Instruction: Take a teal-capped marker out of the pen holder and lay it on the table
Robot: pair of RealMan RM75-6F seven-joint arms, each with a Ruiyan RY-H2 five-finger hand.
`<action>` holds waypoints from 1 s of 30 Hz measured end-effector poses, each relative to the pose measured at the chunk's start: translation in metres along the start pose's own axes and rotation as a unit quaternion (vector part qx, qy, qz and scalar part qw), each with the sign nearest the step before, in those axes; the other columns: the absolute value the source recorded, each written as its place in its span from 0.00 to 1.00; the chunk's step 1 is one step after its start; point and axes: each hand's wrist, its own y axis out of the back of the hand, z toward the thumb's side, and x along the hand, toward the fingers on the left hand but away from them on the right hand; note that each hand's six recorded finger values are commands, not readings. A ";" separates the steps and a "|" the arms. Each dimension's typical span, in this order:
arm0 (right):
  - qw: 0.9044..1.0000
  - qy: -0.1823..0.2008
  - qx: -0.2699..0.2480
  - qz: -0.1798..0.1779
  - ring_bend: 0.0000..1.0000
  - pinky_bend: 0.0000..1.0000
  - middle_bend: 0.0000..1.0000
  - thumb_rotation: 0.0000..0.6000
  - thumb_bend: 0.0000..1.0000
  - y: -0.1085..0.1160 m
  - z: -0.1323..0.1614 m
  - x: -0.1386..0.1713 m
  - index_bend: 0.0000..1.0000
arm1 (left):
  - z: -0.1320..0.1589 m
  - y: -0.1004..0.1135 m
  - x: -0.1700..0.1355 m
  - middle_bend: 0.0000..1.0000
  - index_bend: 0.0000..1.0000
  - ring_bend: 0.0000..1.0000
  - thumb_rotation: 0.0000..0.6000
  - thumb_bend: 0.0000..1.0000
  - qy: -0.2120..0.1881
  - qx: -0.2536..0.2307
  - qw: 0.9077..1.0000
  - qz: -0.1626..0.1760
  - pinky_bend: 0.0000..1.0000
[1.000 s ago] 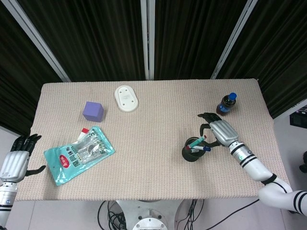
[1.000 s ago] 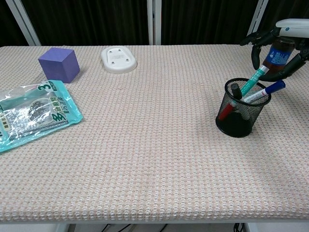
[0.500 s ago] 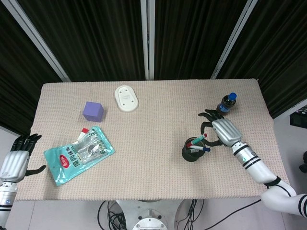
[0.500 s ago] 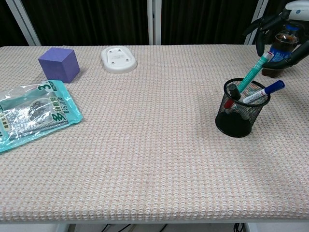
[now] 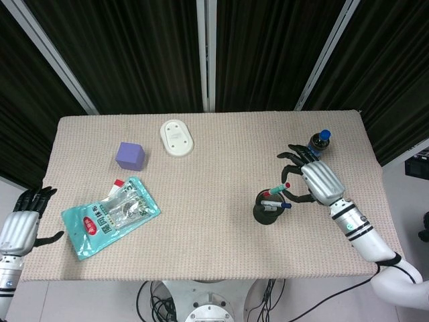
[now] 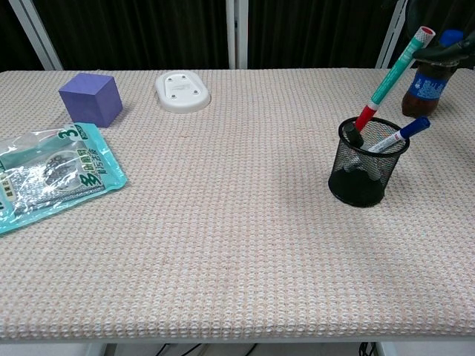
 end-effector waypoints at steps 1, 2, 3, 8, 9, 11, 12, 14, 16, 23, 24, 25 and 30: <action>1.000 0.002 0.000 -0.005 0.00 0.00 0.20 1.00 0.37 0.002 0.001 0.000 0.83 | 0.000 0.001 0.000 0.06 0.11 0.00 1.00 0.13 0.000 0.000 1.000 0.001 0.00; 1.000 0.003 -0.001 -0.010 0.00 0.00 0.20 1.00 0.37 0.005 0.003 0.001 0.83 | 0.000 0.001 0.000 0.06 0.11 0.00 1.00 0.13 0.000 0.000 1.000 0.001 0.00; 1.000 0.006 -0.002 -0.017 0.00 0.00 0.20 1.00 0.37 0.009 0.004 0.002 0.83 | 0.000 0.002 0.000 0.06 0.11 0.00 1.00 0.13 -0.001 -0.001 1.000 0.002 0.00; 0.999 0.015 -0.002 -0.048 0.00 0.00 0.21 1.00 0.37 0.026 0.011 0.007 0.85 | 0.001 0.003 0.001 0.06 0.11 0.00 1.00 0.13 -0.002 -0.002 1.000 0.003 0.00; 0.998 0.015 -0.001 -0.055 0.00 0.00 0.21 1.00 0.37 0.030 0.011 0.009 0.85 | 0.001 0.002 0.001 0.06 0.11 0.00 1.00 0.13 -0.002 -0.002 1.000 0.002 0.00; 0.998 0.013 0.006 -0.064 0.00 0.00 0.22 1.00 0.38 0.035 0.010 0.011 0.85 | 0.001 0.001 0.002 0.06 0.11 0.00 1.00 0.13 -0.002 -0.003 1.000 0.000 0.00; 0.998 0.009 0.014 -0.067 0.00 0.00 0.22 1.00 0.38 0.036 0.007 0.011 0.85 | 0.001 0.000 0.002 0.06 0.11 0.00 1.00 0.13 -0.002 -0.003 1.000 -0.001 0.00; 0.997 -0.002 0.031 -0.069 0.00 0.00 0.22 1.00 0.38 0.036 -0.001 0.013 0.85 | 0.000 -0.001 0.002 0.06 0.11 0.00 1.00 0.13 -0.002 -0.004 1.000 -0.003 0.00; 0.997 -0.019 0.044 -0.064 0.00 0.00 0.22 1.00 0.38 0.033 -0.012 0.014 0.85 | 0.000 -0.002 0.001 0.06 0.11 0.00 1.00 0.13 0.000 -0.005 1.000 -0.004 0.00; 0.994 -0.071 0.078 -0.041 0.00 0.00 0.22 1.00 0.39 0.009 -0.056 0.018 0.86 | -0.002 -0.004 0.003 0.06 0.11 0.00 1.00 0.13 0.002 -0.004 1.000 -0.008 0.00; 0.993 -0.080 0.082 -0.036 0.00 0.00 0.22 1.00 0.39 0.004 -0.064 0.018 0.86 | -0.002 -0.005 0.003 0.06 0.11 0.00 1.00 0.13 0.002 -0.003 1.000 -0.009 0.00; 0.992 -0.086 0.084 -0.031 0.00 0.00 0.22 1.00 0.39 0.001 -0.070 0.019 0.86 | -0.002 -0.005 0.003 0.06 0.11 0.00 1.00 0.13 0.002 -0.002 1.000 -0.009 0.00; 0.989 -0.112 0.093 -0.006 0.00 0.00 0.22 1.00 0.40 -0.025 -0.096 0.022 0.85 | -0.003 -0.007 0.003 0.06 0.11 0.00 1.00 0.13 0.005 0.000 1.000 -0.013 0.00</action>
